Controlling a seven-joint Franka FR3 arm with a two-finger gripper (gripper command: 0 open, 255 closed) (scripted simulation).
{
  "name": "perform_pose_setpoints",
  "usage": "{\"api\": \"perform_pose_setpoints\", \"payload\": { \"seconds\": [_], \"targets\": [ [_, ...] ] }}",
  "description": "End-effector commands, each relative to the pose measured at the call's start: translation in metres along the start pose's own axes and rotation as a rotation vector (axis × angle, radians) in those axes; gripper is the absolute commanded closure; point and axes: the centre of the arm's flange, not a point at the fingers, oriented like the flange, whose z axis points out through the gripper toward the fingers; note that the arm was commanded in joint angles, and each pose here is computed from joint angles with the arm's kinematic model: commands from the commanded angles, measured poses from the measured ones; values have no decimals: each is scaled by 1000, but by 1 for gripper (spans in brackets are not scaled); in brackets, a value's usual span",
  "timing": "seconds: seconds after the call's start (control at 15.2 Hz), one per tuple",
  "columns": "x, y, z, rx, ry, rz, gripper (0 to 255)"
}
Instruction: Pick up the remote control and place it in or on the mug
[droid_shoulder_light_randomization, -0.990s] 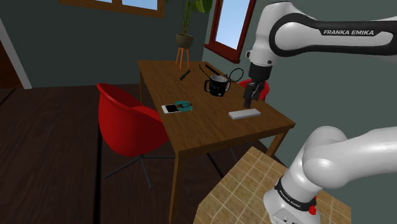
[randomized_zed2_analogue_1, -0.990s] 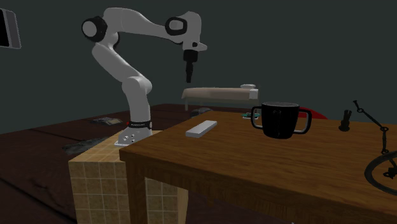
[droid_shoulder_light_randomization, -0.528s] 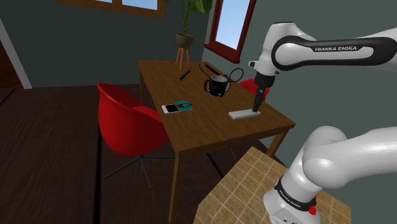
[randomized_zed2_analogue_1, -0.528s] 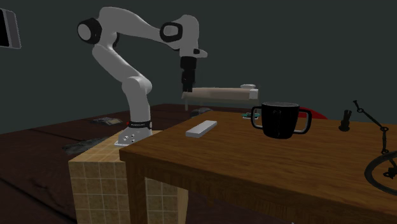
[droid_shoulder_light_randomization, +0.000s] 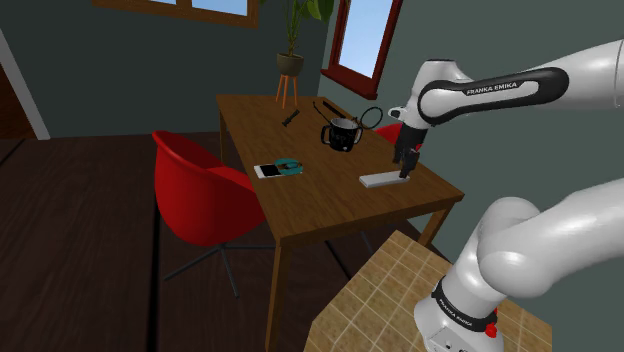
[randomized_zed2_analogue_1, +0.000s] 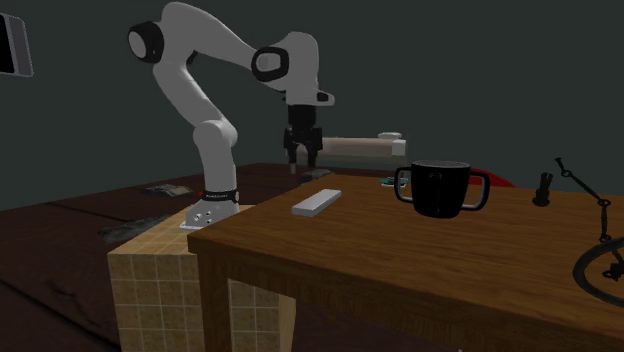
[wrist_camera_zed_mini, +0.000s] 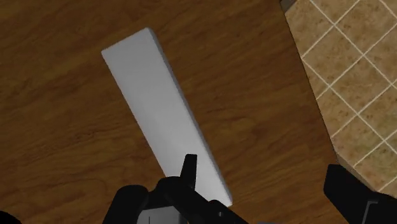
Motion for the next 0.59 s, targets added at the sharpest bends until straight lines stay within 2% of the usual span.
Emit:
{"api": "perform_pose_setpoints", "payload": {
  "seconds": [0.0, 0.33, 0.53],
  "targets": [
    [-4, 19, 15, -5, 10, -92, 0],
    [-6, 75, 50, -11, 33, -300, 0],
    [-6, 77, 61, -11, 34, -306, 0]
  ]
}}
